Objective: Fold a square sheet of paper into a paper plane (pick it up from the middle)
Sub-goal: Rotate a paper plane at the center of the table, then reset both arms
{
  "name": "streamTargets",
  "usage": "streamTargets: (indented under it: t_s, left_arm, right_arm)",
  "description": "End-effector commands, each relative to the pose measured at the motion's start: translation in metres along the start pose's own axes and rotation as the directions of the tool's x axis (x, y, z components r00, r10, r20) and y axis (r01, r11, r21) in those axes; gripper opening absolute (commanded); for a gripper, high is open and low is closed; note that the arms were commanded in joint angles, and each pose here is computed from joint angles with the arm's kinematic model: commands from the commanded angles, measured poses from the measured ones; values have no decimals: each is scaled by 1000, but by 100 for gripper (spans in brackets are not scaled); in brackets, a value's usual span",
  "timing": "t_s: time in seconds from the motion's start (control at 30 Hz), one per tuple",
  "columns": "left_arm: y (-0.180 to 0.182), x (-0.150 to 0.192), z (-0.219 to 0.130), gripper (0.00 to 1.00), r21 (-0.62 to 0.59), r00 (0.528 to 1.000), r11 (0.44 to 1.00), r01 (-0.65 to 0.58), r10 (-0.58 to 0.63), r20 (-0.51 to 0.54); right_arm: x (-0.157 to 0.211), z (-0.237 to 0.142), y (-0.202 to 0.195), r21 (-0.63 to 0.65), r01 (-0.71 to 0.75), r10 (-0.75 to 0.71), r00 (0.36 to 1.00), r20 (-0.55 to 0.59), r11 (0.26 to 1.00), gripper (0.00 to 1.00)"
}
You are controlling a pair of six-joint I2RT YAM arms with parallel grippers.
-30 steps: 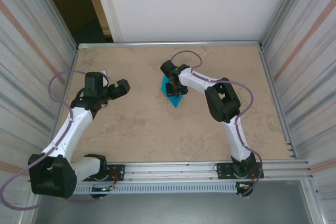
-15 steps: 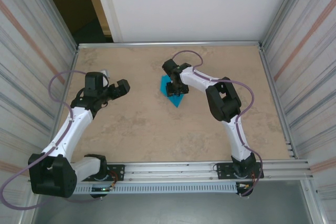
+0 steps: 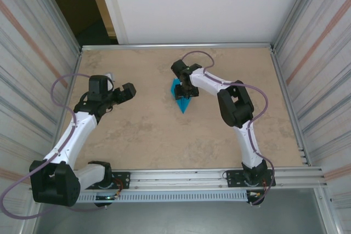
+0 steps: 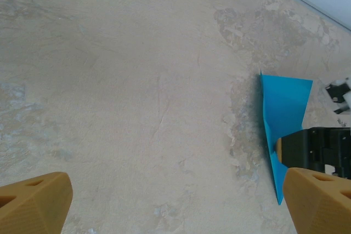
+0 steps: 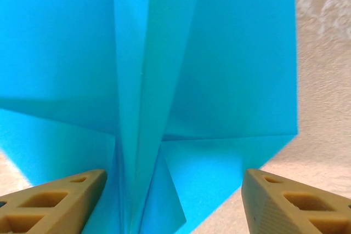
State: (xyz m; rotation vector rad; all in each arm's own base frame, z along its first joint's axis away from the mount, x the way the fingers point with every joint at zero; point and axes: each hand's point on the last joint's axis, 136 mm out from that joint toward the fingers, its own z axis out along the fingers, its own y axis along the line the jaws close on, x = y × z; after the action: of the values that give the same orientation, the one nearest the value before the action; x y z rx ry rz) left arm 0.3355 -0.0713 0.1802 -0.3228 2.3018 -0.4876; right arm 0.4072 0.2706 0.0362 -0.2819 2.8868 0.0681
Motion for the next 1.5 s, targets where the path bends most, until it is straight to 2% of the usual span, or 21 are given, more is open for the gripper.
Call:
streamTargets:
  t_s: [0.0,0.2,0.27,0.37,0.43,0.53,0.67,0.8,0.87,0.93,1.03,1.13,1.33,1.47]
  left_arm:
    - [-2,-1,0,99,10,1000,1000,-11,11,-4]
    - [-3,-3,-2,99,10,1000,1000,-17,17,1]
    - [-2,-6,-5,99,2,1000,1000,-25,25,13]
    - [0,-12,-12,99,-25,998,999,-47,48,45]
    - [5,-18,-18,99,-59,995,997,-59,64,82]
    - [18,-25,-25,99,-128,984,989,-73,93,151]
    - [45,-32,-32,99,-254,958,965,-68,135,254]
    - [74,-34,-36,99,-387,934,921,-49,179,308]
    - [84,-35,-34,99,-421,911,906,-51,215,352]
    - [92,-33,-31,99,-446,893,893,-58,246,376]
    - [99,-31,-22,99,-464,878,881,-94,293,378]
    - [104,-25,-8,99,-463,874,872,-160,343,345]
    - [75,-22,15,99,-316,812,890,-329,438,386]
    - [67,-19,29,99,-271,782,873,-404,484,393]
  right_arm:
    - [-5,-28,3,-41,-17,18,999,29,999,65]
    - [-13,-55,2,-51,-20,25,996,81,998,65]
    - [-19,-74,-1,-52,-31,38,990,134,998,68]
    - [-31,-115,-19,-38,-66,74,959,274,997,79]
    - [-33,-140,-42,-19,-120,119,922,368,993,84]
    - [-27,-170,-98,6,-249,214,845,490,968,92]
    - [-2,-198,-183,50,-428,300,706,641,902,99]
    - [39,-197,-258,118,-587,333,601,727,801,99]
    - [58,-186,-283,131,-633,344,568,748,763,99]
    - [73,-174,-302,135,-663,357,551,754,736,99]
    - [91,-154,-323,177,-690,363,559,745,701,99]
    - [98,-135,-329,203,-680,327,565,758,704,99]
    - [88,-113,-317,142,-592,248,527,813,793,99]
    - [78,-112,-303,87,-501,202,494,846,861,99]
